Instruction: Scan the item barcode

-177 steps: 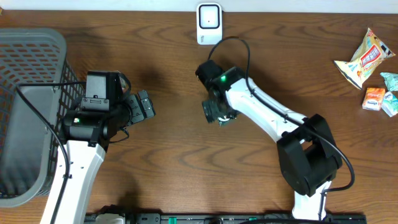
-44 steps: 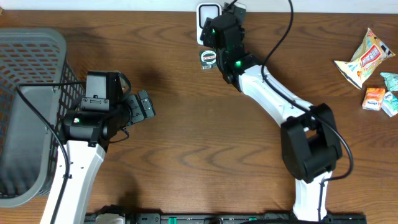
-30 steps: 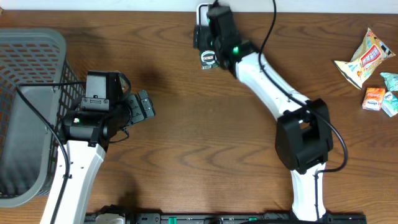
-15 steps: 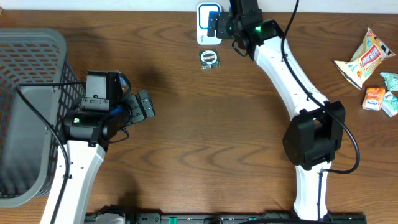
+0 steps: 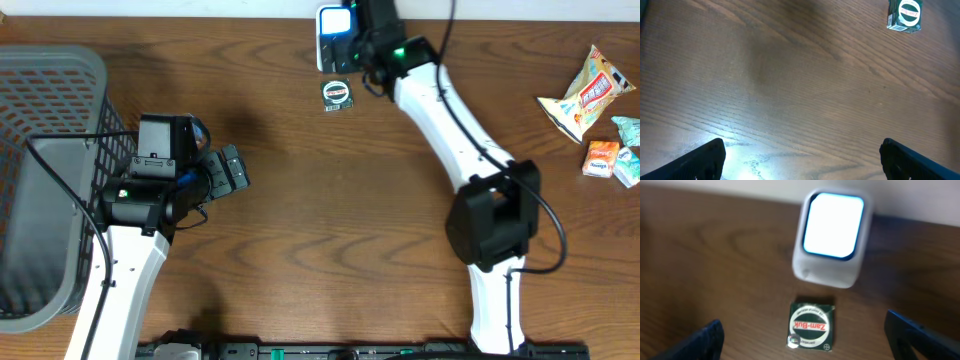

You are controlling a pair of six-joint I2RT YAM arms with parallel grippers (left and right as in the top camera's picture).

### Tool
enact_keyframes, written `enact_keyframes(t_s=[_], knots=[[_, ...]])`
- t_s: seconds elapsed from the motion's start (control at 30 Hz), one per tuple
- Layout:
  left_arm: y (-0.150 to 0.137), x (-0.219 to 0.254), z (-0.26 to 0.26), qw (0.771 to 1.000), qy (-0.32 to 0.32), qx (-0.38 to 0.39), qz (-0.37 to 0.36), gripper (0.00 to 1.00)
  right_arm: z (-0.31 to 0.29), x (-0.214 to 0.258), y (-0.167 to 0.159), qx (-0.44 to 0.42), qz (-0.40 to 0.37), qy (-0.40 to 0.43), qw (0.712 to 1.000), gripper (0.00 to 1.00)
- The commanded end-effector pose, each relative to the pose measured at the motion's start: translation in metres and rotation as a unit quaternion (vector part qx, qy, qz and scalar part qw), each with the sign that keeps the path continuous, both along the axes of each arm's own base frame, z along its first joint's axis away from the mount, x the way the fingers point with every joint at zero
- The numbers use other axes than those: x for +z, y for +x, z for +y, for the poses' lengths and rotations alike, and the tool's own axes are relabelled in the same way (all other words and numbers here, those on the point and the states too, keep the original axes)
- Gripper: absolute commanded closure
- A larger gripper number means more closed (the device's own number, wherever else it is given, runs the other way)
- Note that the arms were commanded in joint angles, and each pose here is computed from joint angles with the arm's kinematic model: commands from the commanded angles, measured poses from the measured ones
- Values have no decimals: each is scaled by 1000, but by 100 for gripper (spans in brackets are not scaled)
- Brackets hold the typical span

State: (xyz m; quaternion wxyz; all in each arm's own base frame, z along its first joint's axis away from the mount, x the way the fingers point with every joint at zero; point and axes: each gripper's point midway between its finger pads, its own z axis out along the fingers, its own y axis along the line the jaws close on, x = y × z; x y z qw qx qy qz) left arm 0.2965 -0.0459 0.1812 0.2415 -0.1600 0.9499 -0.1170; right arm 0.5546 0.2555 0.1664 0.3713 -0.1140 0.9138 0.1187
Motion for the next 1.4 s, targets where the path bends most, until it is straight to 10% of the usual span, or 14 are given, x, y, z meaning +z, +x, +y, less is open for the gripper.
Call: enact_keyframes(t_s=[0.0,0.8,1.37], knots=[[2,2,4,1000,6,5,-3,2,18,-53,-3,45,25,-47,998,1],[2,2,4,1000,6,5,-3,2,11,-159,-14,-13,109,-87,990,9],[2,2,4,1000,6,5,-3,2,14,-161,-12,-21,101,-92,990,55]])
